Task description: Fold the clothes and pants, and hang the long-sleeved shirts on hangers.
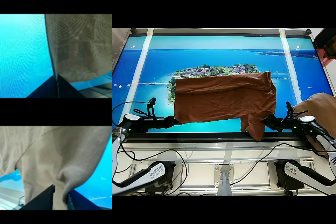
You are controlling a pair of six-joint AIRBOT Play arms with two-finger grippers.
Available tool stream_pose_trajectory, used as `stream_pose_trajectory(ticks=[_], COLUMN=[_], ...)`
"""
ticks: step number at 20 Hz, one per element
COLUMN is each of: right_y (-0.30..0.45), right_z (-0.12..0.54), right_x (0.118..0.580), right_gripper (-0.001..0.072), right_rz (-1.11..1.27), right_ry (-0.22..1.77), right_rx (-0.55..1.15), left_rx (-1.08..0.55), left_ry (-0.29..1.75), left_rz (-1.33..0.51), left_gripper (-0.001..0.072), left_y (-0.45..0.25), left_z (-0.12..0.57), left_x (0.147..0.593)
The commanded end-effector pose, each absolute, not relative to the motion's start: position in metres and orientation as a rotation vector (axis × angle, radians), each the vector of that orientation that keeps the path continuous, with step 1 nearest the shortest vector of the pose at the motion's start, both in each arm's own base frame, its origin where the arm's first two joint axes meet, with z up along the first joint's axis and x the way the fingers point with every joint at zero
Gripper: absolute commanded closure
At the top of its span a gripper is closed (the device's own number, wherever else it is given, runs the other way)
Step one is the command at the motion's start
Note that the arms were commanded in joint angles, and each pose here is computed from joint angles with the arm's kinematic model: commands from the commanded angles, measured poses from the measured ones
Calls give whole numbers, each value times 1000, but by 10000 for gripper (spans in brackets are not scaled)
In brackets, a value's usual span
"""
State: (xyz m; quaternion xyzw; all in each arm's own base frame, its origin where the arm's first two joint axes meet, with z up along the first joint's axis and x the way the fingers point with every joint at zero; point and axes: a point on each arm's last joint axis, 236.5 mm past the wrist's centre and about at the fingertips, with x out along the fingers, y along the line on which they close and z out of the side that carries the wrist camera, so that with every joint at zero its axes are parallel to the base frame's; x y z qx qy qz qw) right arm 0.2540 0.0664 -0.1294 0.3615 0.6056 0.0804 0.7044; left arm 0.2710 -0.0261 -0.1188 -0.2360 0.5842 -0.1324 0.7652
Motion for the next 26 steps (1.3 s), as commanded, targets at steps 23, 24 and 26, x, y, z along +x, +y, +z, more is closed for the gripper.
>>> stream_pose_trajectory(ticks=[23, 24, 26], right_y=[93, 99, 110], right_z=[105, 105, 93], right_x=[397, 407, 430], right_gripper=[696, 696, 695], right_rz=[282, 280, 257], right_ry=[501, 497, 505], right_rx=[559, 553, 536], left_rx=[-426, -418, -404], left_ry=[501, 496, 499], left_rz=[-82, -79, -74], left_gripper=[695, 695, 695], left_y=[31, 28, 18], left_z=[92, 91, 82], left_x=[405, 409, 420])
